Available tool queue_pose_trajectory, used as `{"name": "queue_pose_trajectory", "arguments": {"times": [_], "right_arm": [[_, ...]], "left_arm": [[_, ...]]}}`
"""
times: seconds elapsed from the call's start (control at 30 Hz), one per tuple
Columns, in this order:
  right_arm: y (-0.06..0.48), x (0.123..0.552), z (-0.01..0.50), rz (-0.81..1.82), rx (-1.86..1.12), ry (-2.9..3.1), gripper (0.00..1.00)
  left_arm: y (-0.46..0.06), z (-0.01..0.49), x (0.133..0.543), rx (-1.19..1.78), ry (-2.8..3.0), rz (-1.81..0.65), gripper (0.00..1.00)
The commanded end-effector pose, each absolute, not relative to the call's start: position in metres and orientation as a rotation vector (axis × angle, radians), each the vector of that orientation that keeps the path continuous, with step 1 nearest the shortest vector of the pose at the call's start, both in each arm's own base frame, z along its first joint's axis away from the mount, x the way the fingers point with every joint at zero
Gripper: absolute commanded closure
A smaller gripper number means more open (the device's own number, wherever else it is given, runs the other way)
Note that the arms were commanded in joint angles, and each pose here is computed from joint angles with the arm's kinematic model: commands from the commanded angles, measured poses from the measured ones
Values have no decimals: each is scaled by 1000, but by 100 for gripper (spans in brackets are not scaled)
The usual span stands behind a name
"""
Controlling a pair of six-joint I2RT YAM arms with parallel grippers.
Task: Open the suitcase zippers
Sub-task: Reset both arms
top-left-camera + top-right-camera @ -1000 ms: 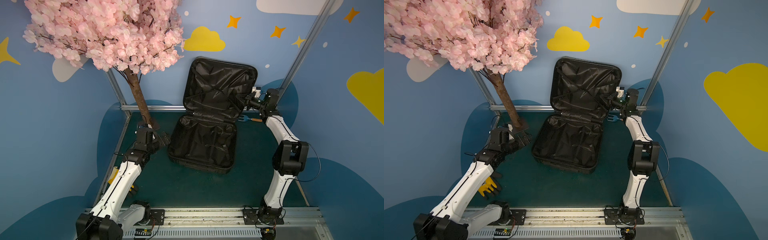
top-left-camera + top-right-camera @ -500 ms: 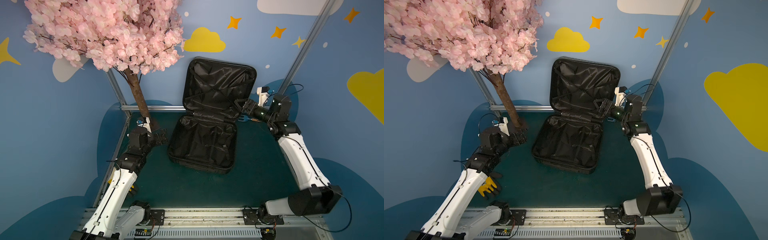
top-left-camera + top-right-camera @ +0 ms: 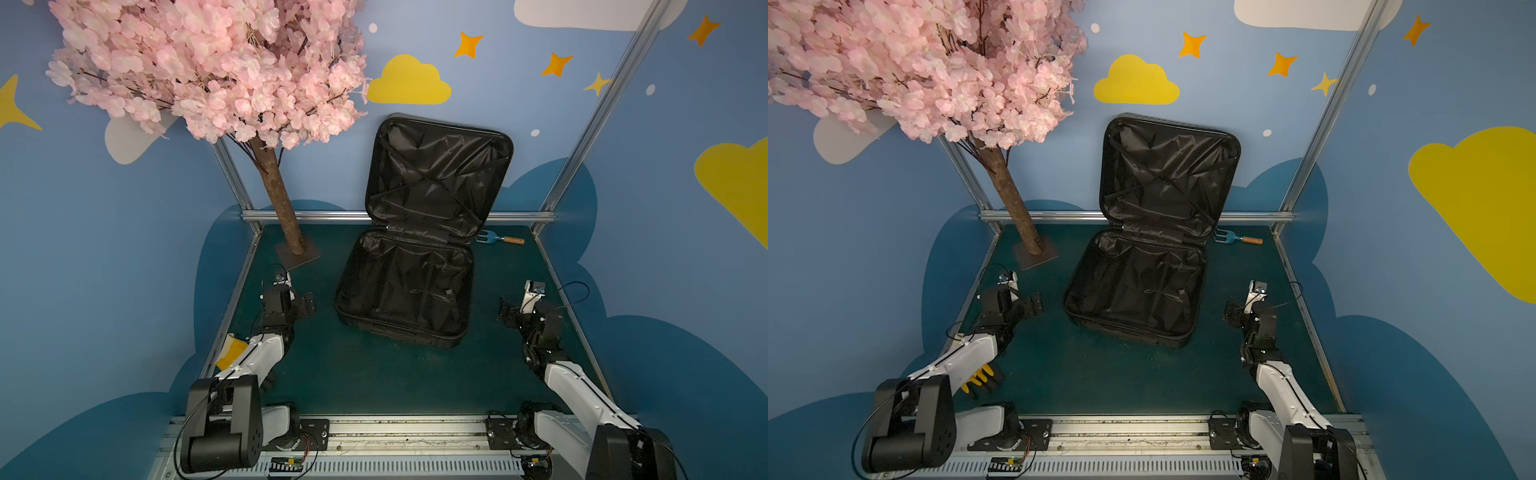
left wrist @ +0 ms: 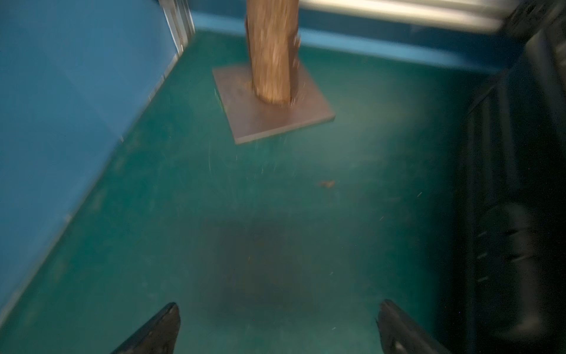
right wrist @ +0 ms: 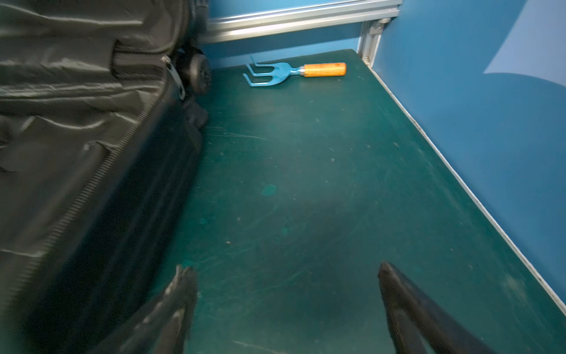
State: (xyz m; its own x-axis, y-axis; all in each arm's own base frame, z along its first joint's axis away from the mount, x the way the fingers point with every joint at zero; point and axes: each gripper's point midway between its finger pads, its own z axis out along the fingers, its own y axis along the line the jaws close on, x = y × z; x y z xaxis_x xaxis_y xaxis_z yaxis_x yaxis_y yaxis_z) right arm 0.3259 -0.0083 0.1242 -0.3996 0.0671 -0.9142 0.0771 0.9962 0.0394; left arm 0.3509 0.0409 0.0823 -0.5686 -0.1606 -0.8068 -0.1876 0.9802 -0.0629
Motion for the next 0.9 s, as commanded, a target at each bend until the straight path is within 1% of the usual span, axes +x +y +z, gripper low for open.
{"name": "queue_pose_trajectory", "arguments": {"times": [0.0, 0.03, 0.07, 0.1, 0.17, 0.23, 0.27, 0.33, 0.4, 0.47, 0.53, 0.6, 0.73, 0.87], "right_arm": [[-9, 342, 154, 7, 103, 1809, 7], [-8, 343, 146, 33, 107, 1816, 7], [-6, 345, 143, 51, 98, 1797, 7], [-5, 345, 137, 70, 100, 1787, 8], [5, 349, 126, 83, 8, 1778, 7], [3, 352, 108, 81, 13, 1792, 7], [-1, 355, 106, 77, 47, 1770, 2], [2, 368, 107, 103, 27, 1709, 1], [8, 382, 102, 136, -1, 1841, 1], [13, 388, 90, 140, -49, 2046, 1], [23, 395, 92, 98, -107, 1953, 1], [21, 395, 96, 92, -79, 1867, 1], [22, 395, 91, 97, -78, 1991, 1], [21, 395, 92, 92, -77, 1918, 2]], "left_arm": [[22, 104, 371, -102, 2016, -110, 0], [14, 112, 373, -46, 1976, -143, 0], [13, 120, 376, -53, 1887, -158, 0], [14, 117, 376, -70, 1860, -159, 0], [18, 101, 377, -91, 1858, -147, 0], [10, 91, 383, -36, 1838, -171, 0], [4, 90, 386, -6, 1847, -206, 0], [0, 82, 393, 11, 1986, -153, 0], [-3, 84, 397, 25, 1949, -86, 0], [-2, 83, 396, 22, 1939, -86, 0], [-2, 83, 397, 23, 1956, -87, 0], [-3, 84, 397, 25, 1939, -89, 0], [-3, 84, 397, 26, 1934, -87, 0], [-3, 85, 395, 31, 1927, -81, 0]]}}
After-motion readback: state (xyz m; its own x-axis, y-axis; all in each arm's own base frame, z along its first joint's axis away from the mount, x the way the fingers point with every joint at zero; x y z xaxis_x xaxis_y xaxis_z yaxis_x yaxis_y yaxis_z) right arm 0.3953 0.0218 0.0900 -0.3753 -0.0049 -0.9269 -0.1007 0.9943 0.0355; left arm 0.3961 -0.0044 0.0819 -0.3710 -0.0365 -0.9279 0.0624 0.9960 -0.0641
